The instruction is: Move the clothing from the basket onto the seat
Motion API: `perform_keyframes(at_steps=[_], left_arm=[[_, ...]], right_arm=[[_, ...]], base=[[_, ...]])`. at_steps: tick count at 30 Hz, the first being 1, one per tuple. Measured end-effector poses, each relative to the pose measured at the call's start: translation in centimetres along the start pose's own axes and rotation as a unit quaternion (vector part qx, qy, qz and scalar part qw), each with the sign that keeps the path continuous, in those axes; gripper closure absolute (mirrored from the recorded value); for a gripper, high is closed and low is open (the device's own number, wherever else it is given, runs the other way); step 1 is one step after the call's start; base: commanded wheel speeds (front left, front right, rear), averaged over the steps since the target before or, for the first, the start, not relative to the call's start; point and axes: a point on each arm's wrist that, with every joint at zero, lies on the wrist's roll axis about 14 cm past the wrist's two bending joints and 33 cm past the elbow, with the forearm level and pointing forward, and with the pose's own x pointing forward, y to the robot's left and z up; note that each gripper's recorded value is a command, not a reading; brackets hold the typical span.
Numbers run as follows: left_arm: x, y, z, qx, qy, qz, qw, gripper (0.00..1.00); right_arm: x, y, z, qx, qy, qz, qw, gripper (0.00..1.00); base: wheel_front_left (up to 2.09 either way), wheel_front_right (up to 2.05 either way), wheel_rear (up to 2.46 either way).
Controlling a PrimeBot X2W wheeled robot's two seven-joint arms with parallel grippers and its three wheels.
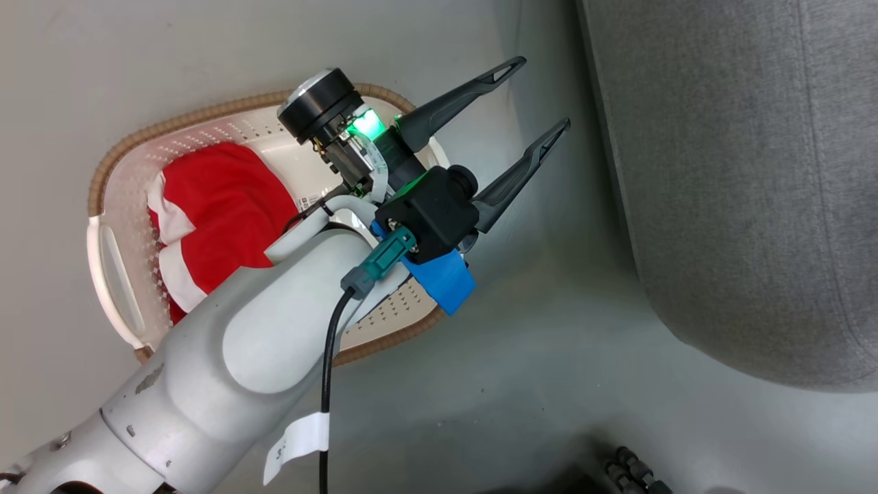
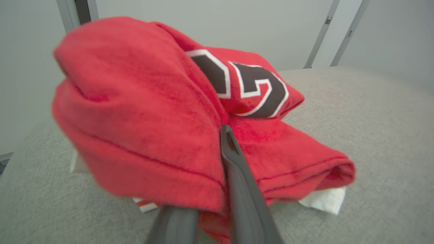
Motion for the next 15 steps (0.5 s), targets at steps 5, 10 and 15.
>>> perform_keyframes(at_steps=[5, 10, 15], left_arm=[[-0.1, 0.0, 2.2, 0.008, -0.014, 0.011, 1.000, 0.00], [-0.9, -0.6, 5.0, 0.010, -0.029, 0.030, 0.999, 0.00], [-2.6, -0.4, 8.4, 0.010, -0.049, 0.078, 0.996, 0.00]], right_arm=[[-2.5, -0.7, 0.0, 0.010, 0.004, 0.000, 1.000, 0.00], [-6.3, -1.7, 0.6, 0.001, 0.005, 0.011, 1.000, 0.00], [-10.0, -2.0, 3.2, 0.005, -0.019, 0.027, 0.999, 0.00]], base=[[0.00, 0.00, 0.00], [0.00, 0.00, 0.00], [0.00, 0.00, 0.00]])
